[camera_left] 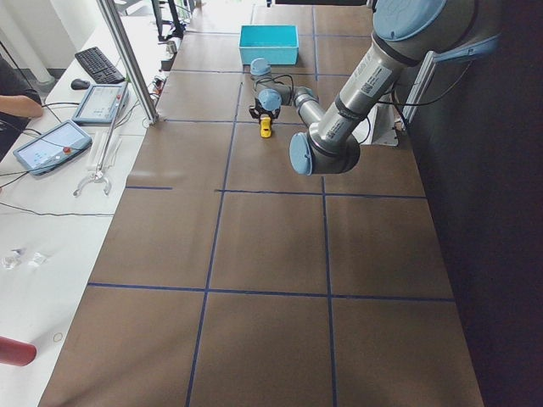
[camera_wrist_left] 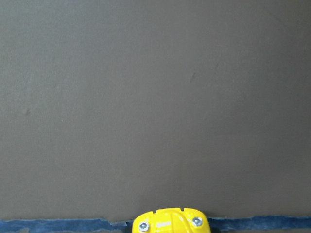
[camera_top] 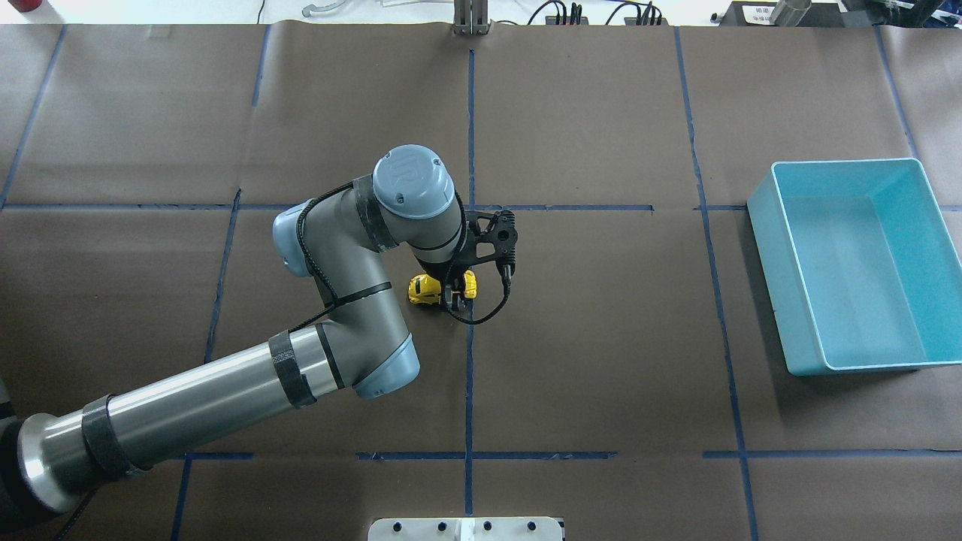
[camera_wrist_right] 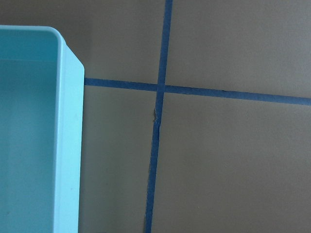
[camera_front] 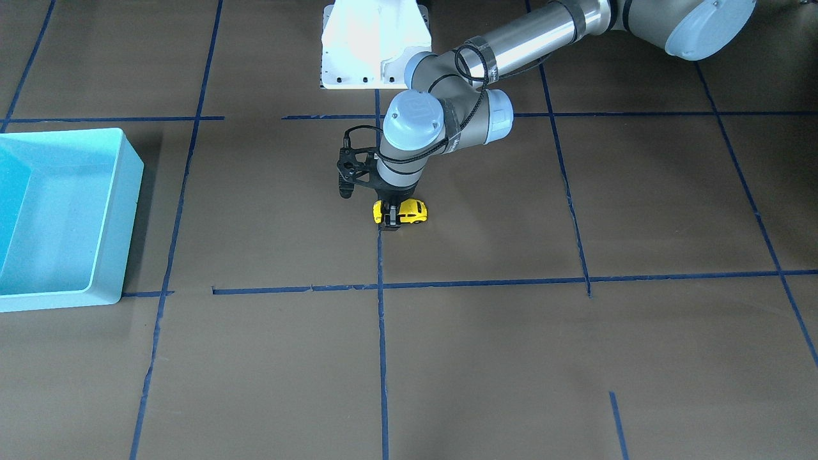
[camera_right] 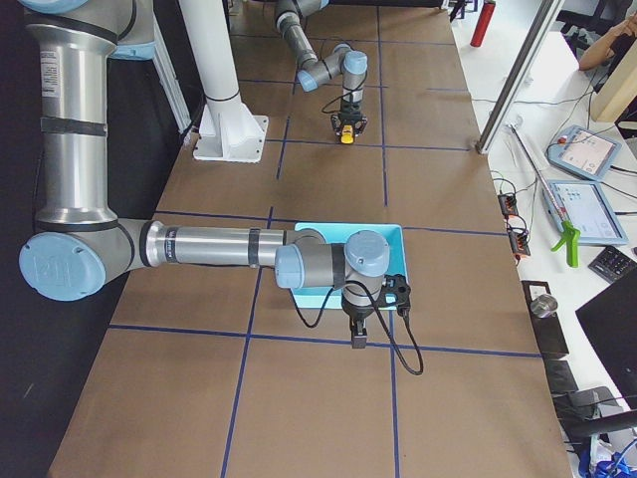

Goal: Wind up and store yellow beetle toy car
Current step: 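Drag the held car backward along the table, away from the bin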

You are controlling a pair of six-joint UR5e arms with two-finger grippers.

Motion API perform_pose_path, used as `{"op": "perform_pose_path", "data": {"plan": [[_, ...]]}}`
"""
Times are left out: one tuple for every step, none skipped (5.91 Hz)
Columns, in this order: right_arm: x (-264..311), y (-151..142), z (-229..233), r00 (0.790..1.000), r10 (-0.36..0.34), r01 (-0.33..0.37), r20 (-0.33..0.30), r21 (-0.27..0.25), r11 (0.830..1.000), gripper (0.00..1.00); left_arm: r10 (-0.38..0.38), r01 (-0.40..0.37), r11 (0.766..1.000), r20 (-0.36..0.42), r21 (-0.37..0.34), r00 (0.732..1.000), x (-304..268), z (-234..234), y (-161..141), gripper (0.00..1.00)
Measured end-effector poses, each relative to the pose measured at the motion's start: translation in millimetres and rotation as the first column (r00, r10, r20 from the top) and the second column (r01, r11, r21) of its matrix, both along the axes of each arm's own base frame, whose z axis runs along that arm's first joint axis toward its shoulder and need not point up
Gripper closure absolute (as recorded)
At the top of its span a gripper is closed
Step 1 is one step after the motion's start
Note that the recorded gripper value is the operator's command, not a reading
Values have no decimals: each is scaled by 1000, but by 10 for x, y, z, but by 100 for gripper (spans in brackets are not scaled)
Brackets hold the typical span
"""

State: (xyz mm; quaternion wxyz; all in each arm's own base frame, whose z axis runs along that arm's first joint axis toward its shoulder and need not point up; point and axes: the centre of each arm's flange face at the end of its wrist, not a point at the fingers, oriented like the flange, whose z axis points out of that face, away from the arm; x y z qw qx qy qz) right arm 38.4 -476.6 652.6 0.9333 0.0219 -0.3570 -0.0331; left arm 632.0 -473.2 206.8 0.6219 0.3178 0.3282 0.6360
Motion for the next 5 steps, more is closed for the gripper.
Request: {"op": "perform_pose_path", "data": {"plan": [[0, 0, 0, 1000, 0, 0, 0, 0, 1000, 0, 2, -2, 1000, 0, -1, 1000, -27, 47, 9, 100], [0, 1, 1, 1000, 0, 0, 0, -1, 1000, 0, 1, -1, 1000, 1, -1, 1000, -57, 102, 11, 100], [0, 1, 3, 1000, 0, 0, 0, -1, 1000, 0, -1, 1, 1000, -1, -1, 1000, -104, 154, 9, 100], [0, 1, 4, 1000, 0, 0, 0, -2, 1000, 0, -4, 4, 1000, -2, -1, 1000, -165, 202, 1, 100], [0, 1, 5, 1000, 0, 0, 0, -2, 1000, 0, -5, 5, 1000, -4, -5, 1000, -230, 254, -9, 100]]}}
